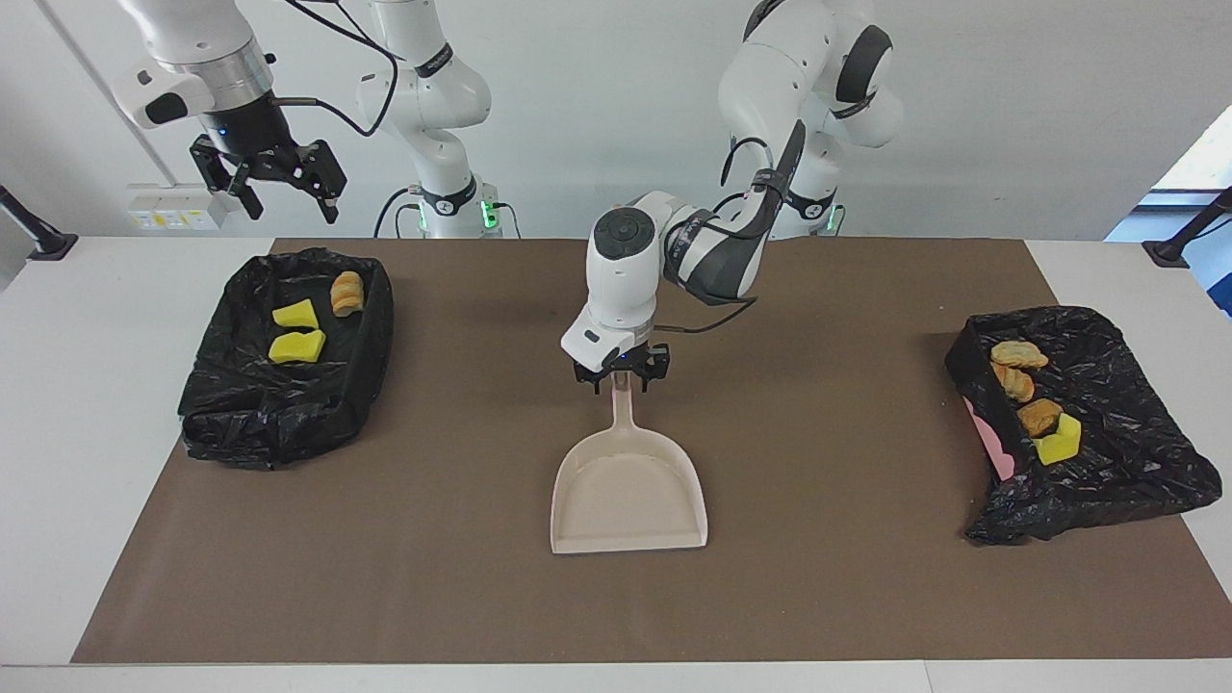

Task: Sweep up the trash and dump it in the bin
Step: 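Lower the dustpan onto the table center with the left gripper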

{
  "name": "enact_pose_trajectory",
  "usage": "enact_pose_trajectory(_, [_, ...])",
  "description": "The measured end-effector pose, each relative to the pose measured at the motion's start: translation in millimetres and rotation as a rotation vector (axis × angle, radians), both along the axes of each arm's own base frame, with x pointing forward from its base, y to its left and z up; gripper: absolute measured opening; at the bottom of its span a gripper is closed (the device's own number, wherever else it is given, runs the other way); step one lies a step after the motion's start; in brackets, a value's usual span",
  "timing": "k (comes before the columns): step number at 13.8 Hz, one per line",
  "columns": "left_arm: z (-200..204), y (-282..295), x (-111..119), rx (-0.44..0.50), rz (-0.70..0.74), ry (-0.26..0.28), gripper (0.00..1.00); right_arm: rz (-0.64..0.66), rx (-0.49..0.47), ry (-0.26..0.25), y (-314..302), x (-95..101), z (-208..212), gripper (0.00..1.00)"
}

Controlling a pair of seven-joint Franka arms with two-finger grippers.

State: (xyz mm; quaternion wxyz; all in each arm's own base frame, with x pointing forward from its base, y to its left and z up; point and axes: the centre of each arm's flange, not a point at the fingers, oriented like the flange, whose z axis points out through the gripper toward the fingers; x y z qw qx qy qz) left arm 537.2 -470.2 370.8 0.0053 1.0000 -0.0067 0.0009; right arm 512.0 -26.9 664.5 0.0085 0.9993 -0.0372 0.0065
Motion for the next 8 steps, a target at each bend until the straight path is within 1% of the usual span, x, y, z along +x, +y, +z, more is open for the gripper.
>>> enact_pose_trajectory(1, [6.3,5.3,4.0,-0.002,0.009,-0.010,0.99,0.000,0.000,0.000,0.0,0.0,0.0,1.00])
enact_pose_trajectory(3, [29.0,27.2,18.0,-0.003,0.016,-0.042,1.00,0.000,0.000,0.000,0.0,0.0,-0.1,1.00])
enact_pose_trajectory(4, [46.3,47.1,26.7,-0.002,-0.005,-0.057,1.00,0.000,0.000,0.000,0.0,0.0,-0.1,1.00])
enact_pose_trajectory(6, [77.4,96.4,41.3,0.007,-0.037,-0.058,1.00,0.000,0.000,0.000,0.0,0.0,-0.1,1.00])
enact_pose_trajectory(8, [107.5,148.7,53.1,0.014,-0.027,-0.052,1.00,0.000,0.000,0.000,0.1,0.0,-0.2,1.00])
